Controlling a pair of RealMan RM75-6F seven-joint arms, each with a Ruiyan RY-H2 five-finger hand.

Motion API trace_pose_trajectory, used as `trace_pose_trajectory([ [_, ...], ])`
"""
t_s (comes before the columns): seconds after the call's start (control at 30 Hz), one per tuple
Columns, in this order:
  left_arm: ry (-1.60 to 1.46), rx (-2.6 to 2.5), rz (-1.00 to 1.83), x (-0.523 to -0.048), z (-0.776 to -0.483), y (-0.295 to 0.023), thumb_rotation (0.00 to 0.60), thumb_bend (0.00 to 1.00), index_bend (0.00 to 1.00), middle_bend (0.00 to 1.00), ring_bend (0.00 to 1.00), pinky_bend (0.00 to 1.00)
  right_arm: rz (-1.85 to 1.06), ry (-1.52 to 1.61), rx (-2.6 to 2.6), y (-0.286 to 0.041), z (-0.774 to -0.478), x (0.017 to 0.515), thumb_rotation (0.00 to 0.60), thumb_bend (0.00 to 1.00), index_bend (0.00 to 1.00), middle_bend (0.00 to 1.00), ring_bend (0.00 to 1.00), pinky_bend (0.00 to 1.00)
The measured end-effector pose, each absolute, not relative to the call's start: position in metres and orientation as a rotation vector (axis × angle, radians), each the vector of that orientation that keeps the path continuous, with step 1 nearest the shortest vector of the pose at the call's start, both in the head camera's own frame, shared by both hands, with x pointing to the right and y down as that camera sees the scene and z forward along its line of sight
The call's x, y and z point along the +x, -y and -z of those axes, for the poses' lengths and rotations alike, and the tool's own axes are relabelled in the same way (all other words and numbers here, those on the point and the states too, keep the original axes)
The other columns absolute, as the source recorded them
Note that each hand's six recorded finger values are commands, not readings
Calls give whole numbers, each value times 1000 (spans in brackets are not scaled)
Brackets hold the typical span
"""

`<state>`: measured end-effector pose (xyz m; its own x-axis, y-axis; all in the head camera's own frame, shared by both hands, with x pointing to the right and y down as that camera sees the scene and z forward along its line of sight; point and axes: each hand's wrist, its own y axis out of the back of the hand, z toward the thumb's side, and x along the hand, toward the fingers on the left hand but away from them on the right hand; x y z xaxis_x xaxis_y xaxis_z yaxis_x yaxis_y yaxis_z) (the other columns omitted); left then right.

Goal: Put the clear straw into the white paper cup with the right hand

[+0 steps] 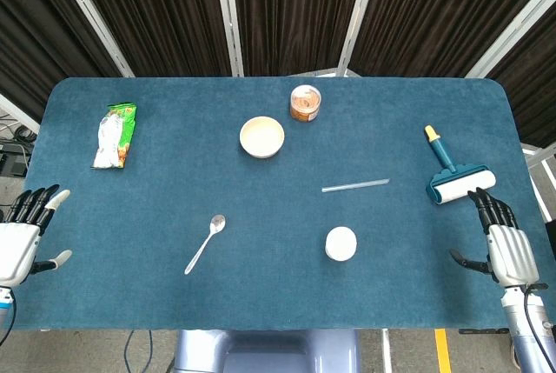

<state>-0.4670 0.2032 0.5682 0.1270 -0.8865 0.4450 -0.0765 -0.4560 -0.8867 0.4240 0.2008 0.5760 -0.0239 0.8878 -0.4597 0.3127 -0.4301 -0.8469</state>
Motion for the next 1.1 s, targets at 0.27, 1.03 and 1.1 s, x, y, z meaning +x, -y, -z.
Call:
trace_pose_trajectory([
  [0.27,-945,-1677,1408,-467,-568,-203,600,174,89,0,0,0,-1473,1253,-1750,-201,-576,424,600,183,17,0,0,0],
  [1.03,-942,-1676,1412,-466,-569,-202,600,175,92,0,0,0,-1322,1378,-1677,-164,-550,416,600,127,185,843,701,799],
  [1.1,-943,-1676,1411,-466,-568,-202,600,176,92,0,0,0,-1310,1373,-1671,-155,-549,413,600,127,234,939,803,839],
])
